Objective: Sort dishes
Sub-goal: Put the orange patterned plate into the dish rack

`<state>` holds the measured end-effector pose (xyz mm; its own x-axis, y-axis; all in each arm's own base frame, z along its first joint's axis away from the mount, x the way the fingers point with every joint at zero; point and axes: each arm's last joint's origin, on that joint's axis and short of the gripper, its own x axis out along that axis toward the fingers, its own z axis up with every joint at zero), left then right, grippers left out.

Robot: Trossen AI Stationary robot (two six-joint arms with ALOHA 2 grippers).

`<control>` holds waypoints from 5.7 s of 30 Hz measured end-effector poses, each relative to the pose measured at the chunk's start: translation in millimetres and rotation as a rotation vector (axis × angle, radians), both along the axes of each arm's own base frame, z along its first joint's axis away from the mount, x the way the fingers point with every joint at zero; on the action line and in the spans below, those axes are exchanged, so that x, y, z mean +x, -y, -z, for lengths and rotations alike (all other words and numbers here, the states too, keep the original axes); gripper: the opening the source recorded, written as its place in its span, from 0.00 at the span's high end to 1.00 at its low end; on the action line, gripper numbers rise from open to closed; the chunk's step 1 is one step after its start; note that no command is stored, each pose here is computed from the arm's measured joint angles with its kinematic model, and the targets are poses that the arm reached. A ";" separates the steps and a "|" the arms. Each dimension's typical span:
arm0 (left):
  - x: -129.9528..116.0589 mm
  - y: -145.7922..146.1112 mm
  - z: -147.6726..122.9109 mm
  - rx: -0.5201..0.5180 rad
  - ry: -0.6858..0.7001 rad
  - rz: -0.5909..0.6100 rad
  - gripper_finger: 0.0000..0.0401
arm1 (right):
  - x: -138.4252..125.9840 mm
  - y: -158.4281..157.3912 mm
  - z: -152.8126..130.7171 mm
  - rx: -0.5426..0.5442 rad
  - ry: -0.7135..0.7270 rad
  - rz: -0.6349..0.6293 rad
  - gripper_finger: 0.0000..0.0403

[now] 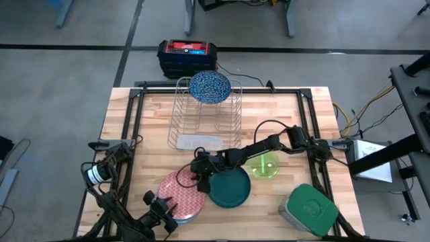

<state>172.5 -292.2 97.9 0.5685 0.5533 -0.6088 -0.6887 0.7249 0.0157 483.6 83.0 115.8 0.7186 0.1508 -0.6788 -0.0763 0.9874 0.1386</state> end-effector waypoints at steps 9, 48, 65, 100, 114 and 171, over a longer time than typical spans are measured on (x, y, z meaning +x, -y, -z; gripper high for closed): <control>-0.1 -1.4 -1.3 0.009 0.001 -0.004 0.61 | 0.3 3.1 -3.2 -0.016 0.011 -0.004 0.90; 7.8 -7.6 -1.4 -0.054 -0.107 -0.099 0.61 | -15.0 -18.6 -8.4 0.147 -0.151 -0.018 0.63; 13.9 -10.9 4.6 -0.003 -0.039 -0.088 0.61 | -10.3 -22.2 1.6 0.151 -0.111 -0.059 0.65; 20.9 14.0 -49.7 0.128 -0.113 0.026 0.61 | -9.5 -21.9 -23.0 -0.127 0.027 -0.009 1.00; 33.1 32.3 -44.3 -0.011 -0.054 0.124 0.61 | -42.9 -25.9 -70.9 -0.179 -0.130 -0.055 1.00; 40.6 29.3 10.0 -0.062 -0.070 0.070 0.61 | -51.4 -49.3 -21.2 -0.020 -0.118 0.101 0.39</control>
